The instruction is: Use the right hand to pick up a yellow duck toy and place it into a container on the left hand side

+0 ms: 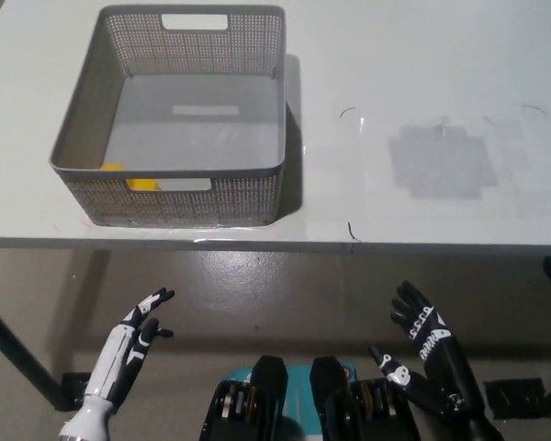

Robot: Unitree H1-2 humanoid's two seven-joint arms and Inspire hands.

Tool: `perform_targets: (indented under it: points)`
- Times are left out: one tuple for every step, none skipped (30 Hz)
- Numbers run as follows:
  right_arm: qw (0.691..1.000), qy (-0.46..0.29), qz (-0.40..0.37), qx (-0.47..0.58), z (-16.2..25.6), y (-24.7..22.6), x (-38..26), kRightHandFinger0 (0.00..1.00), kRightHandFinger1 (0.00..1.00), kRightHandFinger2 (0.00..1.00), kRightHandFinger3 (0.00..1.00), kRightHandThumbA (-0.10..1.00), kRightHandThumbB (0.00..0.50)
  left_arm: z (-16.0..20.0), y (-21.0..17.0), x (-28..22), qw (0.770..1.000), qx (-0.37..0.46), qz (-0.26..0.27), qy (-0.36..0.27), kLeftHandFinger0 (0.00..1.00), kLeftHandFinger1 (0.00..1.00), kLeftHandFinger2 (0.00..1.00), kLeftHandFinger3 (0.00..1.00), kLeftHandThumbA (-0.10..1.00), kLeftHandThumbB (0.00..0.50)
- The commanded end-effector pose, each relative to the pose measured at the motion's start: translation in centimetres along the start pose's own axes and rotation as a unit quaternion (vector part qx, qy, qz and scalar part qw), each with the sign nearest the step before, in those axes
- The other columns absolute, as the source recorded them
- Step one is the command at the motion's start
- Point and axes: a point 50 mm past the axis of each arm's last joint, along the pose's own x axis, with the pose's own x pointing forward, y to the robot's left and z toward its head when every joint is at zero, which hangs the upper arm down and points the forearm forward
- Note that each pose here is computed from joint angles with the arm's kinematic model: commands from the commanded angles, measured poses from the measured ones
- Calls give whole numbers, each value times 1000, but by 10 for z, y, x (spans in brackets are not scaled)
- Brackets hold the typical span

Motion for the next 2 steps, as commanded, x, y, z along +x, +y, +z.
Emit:
perform_targets:
  points:
    - [999, -46, 10, -6, 11, 2, 8, 907, 932, 1000, 1000, 747, 222, 8, 4, 1, 1000, -3, 11, -28, 704, 984, 1000, 1000, 1000, 500]
    - [999, -46, 10, -6, 11, 2, 8, 907, 932, 1000, 1000, 747, 222, 8, 4, 1, 1000, -3, 11, -28, 704, 984, 1000, 1000, 1000, 500]
